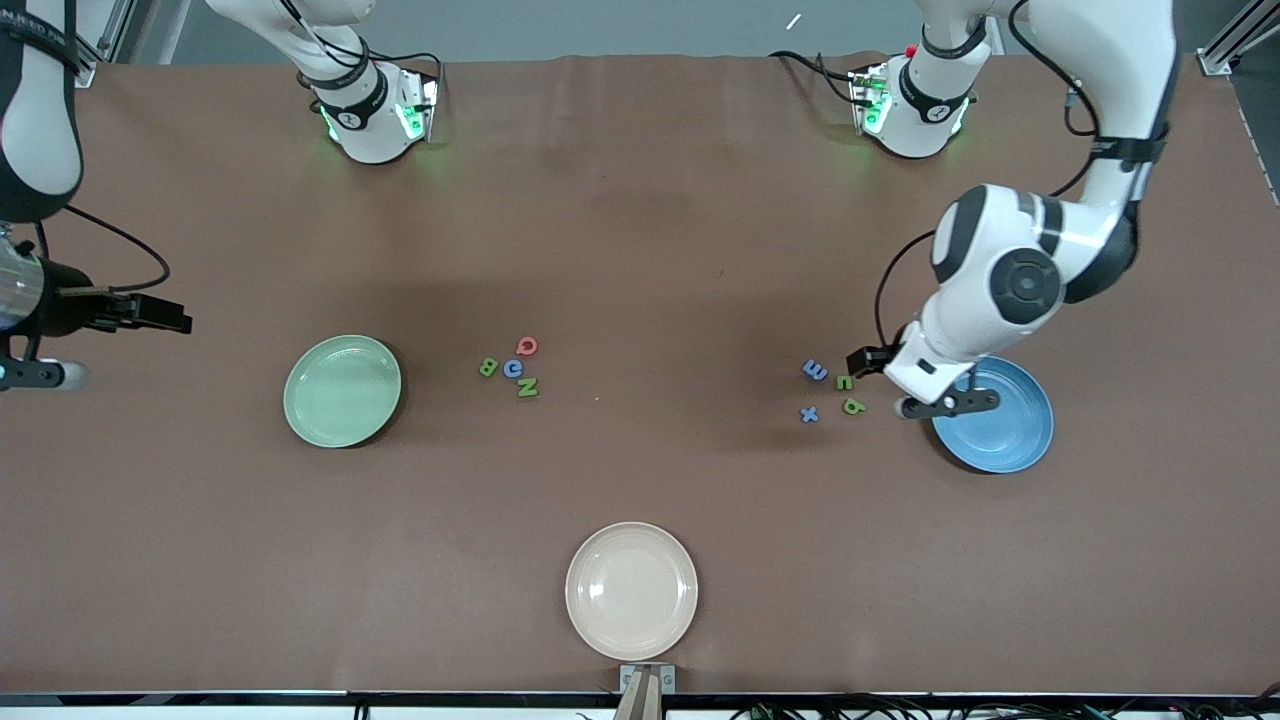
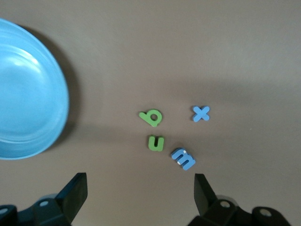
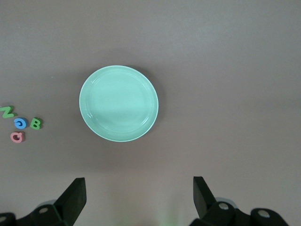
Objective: Sort upper and lower case letters into plates
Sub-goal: 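Grasp the green u with the left gripper while the right gripper reaches B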
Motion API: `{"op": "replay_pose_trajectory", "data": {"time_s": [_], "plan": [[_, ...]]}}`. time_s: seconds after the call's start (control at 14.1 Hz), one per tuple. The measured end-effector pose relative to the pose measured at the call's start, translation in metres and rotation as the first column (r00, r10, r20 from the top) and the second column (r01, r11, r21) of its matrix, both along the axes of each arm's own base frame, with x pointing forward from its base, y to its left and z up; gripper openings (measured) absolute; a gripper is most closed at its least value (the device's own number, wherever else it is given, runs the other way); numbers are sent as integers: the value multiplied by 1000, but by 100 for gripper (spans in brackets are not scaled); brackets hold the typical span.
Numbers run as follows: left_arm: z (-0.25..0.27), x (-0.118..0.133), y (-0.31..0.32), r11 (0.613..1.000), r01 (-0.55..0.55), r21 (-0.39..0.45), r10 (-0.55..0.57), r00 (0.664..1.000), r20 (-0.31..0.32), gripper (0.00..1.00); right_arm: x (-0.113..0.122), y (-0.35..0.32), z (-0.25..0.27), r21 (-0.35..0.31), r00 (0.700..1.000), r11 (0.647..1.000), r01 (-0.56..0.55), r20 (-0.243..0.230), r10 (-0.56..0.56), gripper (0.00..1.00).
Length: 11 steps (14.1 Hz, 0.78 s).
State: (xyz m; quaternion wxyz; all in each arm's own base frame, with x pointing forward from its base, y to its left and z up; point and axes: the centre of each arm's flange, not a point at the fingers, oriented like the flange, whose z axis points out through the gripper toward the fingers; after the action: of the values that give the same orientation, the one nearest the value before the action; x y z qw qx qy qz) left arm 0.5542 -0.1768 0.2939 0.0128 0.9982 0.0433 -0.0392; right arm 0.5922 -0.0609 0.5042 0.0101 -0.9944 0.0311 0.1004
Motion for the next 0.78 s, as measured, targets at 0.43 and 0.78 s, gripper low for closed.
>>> {"op": "replay_pose_trajectory", "data": {"time_s": [0.43,0.78], "plan": [[-70,-19,-1,1000,14,-6,-14,999,52,80,-1,33,-5,26,975,975,221,-44,-220,100],[-95,-12,-1,1000,10,-8,-10,999,49,64,3,88,-40,2,959,959,284,-7,-284,100]]}}
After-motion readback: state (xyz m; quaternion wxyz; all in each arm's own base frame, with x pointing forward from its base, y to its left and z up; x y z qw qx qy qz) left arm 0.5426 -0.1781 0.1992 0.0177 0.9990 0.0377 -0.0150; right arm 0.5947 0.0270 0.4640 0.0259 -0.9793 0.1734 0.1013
